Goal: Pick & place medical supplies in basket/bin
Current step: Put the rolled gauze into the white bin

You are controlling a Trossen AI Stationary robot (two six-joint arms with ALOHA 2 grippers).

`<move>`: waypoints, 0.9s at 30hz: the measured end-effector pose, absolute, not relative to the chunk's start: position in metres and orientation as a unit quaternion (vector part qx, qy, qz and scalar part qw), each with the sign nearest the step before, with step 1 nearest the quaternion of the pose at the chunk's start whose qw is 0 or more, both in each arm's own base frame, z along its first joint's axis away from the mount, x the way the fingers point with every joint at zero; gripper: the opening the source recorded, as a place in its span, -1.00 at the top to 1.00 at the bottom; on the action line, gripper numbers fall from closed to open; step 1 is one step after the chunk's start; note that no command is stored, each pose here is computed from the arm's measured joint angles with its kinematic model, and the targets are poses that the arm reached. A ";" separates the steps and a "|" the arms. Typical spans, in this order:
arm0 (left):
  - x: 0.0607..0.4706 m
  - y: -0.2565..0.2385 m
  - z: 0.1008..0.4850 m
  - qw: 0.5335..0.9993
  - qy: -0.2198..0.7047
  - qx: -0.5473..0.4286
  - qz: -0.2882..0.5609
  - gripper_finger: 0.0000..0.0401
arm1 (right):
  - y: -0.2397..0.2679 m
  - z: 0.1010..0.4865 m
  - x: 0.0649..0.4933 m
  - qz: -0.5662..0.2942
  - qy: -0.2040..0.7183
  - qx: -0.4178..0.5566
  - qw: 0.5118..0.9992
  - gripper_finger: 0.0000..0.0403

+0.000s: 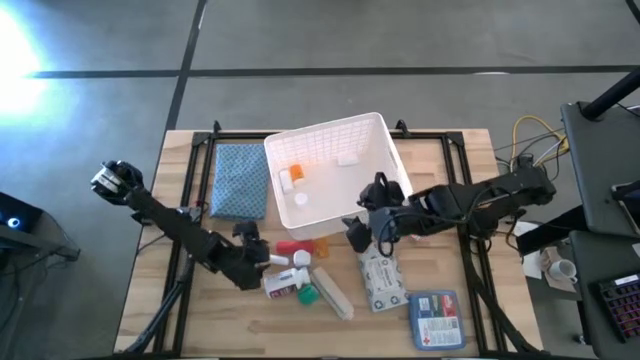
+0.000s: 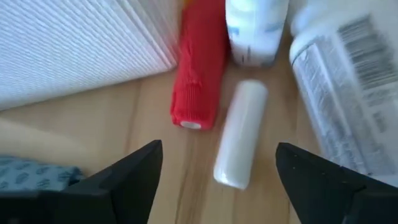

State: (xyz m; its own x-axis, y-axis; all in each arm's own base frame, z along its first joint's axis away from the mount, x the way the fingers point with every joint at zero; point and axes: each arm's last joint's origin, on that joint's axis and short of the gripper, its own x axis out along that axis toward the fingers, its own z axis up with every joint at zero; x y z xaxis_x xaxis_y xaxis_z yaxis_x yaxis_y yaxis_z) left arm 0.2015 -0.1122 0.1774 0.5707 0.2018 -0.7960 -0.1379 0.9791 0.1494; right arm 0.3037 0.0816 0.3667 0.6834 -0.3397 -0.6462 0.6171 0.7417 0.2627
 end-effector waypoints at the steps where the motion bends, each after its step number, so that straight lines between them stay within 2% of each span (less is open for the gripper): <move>1: 0.202 -0.110 0.175 0.881 0.463 0.032 0.088 -0.42 | 0.084 0.366 0.304 -0.272 0.290 0.241 0.886 -0.48; 9: 0.204 -0.107 0.163 0.888 0.459 0.017 0.030 -0.31 | 0.088 0.361 0.307 -0.279 0.288 0.252 0.881 -0.46; 17: 0.197 -0.098 0.146 0.885 0.463 0.028 0.038 -0.20 | 0.089 0.357 0.310 -0.285 0.290 0.259 0.876 -0.46; 27: 0.201 -0.101 0.137 0.903 0.430 -0.001 0.017 0.19 | 0.089 0.357 0.310 -0.290 0.286 0.268 0.873 -0.45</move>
State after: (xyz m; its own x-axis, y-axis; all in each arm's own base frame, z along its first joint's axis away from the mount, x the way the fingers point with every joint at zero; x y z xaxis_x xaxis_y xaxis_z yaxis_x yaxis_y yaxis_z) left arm 0.2012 -0.1007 0.1368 0.6294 0.0294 -0.7765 -0.0319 0.9994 0.0121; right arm 0.3104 0.0893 0.3568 0.6685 -0.3531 -0.6545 0.6592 0.6887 0.3018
